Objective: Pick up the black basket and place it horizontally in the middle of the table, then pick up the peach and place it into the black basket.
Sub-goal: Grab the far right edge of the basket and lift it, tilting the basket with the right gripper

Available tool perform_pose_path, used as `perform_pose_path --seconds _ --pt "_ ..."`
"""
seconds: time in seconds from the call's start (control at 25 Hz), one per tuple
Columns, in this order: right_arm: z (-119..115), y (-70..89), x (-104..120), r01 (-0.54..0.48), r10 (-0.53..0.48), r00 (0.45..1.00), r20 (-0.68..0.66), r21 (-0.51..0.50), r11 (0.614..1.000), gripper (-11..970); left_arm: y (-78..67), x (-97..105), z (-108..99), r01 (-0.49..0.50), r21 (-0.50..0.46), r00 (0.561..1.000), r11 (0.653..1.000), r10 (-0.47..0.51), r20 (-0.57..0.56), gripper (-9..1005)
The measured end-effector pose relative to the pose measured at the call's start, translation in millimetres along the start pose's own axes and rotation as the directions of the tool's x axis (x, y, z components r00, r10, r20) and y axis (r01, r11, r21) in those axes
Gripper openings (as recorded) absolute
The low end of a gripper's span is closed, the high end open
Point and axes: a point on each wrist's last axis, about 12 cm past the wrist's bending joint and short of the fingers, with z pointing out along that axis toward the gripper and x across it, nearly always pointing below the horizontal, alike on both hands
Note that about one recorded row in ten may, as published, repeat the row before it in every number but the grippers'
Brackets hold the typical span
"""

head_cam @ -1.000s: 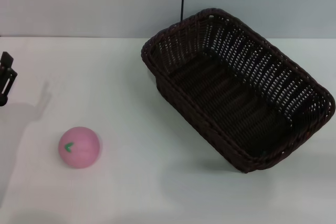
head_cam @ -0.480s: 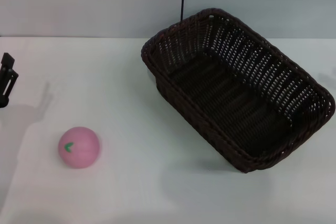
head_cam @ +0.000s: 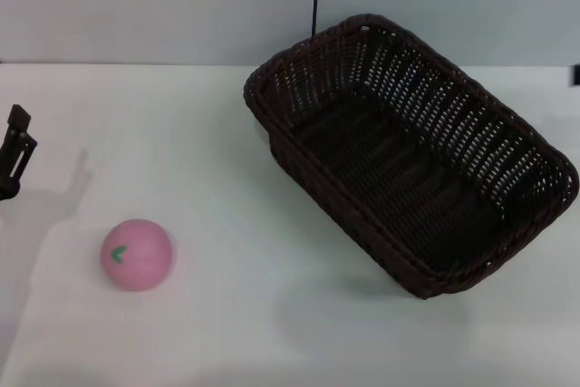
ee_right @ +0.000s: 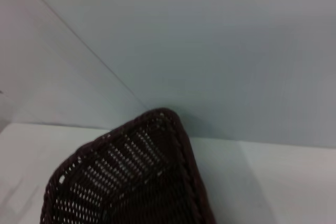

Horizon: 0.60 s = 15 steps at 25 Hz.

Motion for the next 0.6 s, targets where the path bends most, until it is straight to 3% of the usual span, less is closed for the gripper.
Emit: perform_pose_path --seconds 0.04,0.08,0.12,0.24,0.6 --pt "20.0 -1.0 0.3 0.004 -0.005 1.0 -0.027 -0.012 1.0 589 -0.3 0.4 -0.3 0.0 0.001 1.0 1.0 0.0 -0.003 777" --pt "20.0 -1.0 0.3 0.004 -0.005 1.0 -0.027 -0.012 1.0 589 -0.3 0.2 -0.3 0.0 0.001 1.0 1.0 0.0 -0.001 777" --pt "37.1 -0.3 0.7 0.018 -0.019 0.999 -0.049 -0.022 1.0 588 -0.3 0.2 -0.3 0.0 0.001 1.0 1.0 0.0 -0.001 776" --pt "57.7 3.0 0.5 0.04 -0.042 0.998 -0.054 -0.033 0.999 588 -1.0 -0.4 0.0 0.003 0.003 1.0 1.0 -0.003 0.005 774" --pt "92.1 12.3 4.4 0.072 -0.073 0.995 -0.069 -0.014 0.997 587 -1.3 -0.2 0.0 0.003 0.005 1.0 1.0 -0.003 0.003 766"
